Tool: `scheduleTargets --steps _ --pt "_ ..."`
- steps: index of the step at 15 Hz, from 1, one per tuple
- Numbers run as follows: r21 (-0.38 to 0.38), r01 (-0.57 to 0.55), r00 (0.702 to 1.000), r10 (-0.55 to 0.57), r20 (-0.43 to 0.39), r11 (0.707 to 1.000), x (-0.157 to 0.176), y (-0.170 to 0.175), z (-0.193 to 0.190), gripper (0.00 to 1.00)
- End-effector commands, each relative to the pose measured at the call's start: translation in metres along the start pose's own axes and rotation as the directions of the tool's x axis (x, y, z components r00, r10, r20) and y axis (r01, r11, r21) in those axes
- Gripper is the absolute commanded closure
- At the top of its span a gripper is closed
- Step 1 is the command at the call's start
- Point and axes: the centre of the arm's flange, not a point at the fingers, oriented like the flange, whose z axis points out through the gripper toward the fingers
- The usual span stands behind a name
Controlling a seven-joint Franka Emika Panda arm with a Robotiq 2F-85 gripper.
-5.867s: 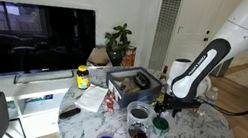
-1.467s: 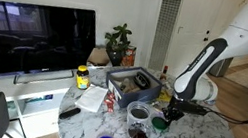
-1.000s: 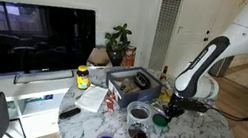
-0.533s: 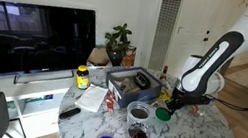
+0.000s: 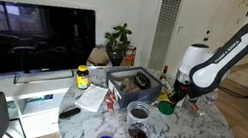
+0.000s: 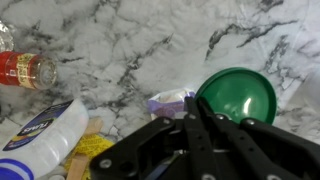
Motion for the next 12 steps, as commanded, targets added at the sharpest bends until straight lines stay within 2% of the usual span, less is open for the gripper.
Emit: scheduleTargets --steps 1,2,3,7,12 --pt "0.0 0.004 1.0 -0.004 -0.002 1.0 0.0 -0.001 -0.002 0.93" --pt "-0.001 0.006 1.0 -0.006 -0.002 1.0 0.0 -0.001 -0.003 0.93" --pt "-0.002 0.006 1.0 -0.006 -0.001 1.0 0.0 -0.001 -0.002 0.98" --pt "0.007 0.124 0.992 -0.124 -0.038 0.992 0.001 -0.019 -0.03 0.98" --pt "-0.001 0.287 0.957 -0.287 -0.038 0.958 -0.001 -0.046 -0.067 0.98"
